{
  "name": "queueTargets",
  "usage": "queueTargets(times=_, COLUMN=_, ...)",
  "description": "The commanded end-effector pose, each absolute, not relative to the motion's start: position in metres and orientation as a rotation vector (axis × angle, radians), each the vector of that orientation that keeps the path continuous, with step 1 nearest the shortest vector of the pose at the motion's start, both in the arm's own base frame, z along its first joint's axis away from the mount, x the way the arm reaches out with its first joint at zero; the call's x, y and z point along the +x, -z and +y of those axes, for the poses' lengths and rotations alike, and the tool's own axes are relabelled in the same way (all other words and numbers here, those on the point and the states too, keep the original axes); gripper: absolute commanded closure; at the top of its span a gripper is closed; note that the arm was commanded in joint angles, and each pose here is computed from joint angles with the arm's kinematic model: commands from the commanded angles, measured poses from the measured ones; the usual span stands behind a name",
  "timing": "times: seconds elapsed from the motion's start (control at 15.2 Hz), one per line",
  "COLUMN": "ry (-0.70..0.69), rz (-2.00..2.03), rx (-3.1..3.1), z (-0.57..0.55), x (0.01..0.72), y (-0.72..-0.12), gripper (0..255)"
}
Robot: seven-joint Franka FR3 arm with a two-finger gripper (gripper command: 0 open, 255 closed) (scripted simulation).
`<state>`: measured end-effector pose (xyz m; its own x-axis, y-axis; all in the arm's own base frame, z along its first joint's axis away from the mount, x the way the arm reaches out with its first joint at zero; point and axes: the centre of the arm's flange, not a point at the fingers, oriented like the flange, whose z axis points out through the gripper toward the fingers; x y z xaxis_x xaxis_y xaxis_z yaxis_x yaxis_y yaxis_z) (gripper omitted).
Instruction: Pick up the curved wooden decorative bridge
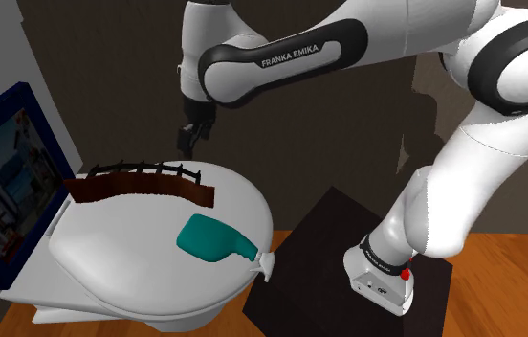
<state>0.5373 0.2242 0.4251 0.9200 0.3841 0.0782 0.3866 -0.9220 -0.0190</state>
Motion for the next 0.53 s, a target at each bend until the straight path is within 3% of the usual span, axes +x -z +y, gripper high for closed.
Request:
queueTargets(times=0.0, ry=0.130, rz=-0.646, rx=-3.032, z=0.245, x=0.550, y=-0.416, gripper=0)
queueTargets(times=0.46, ry=0.184, rz=-0.764, rx=-2.987, z=0.314, x=0.592, y=-0.385, gripper=0)
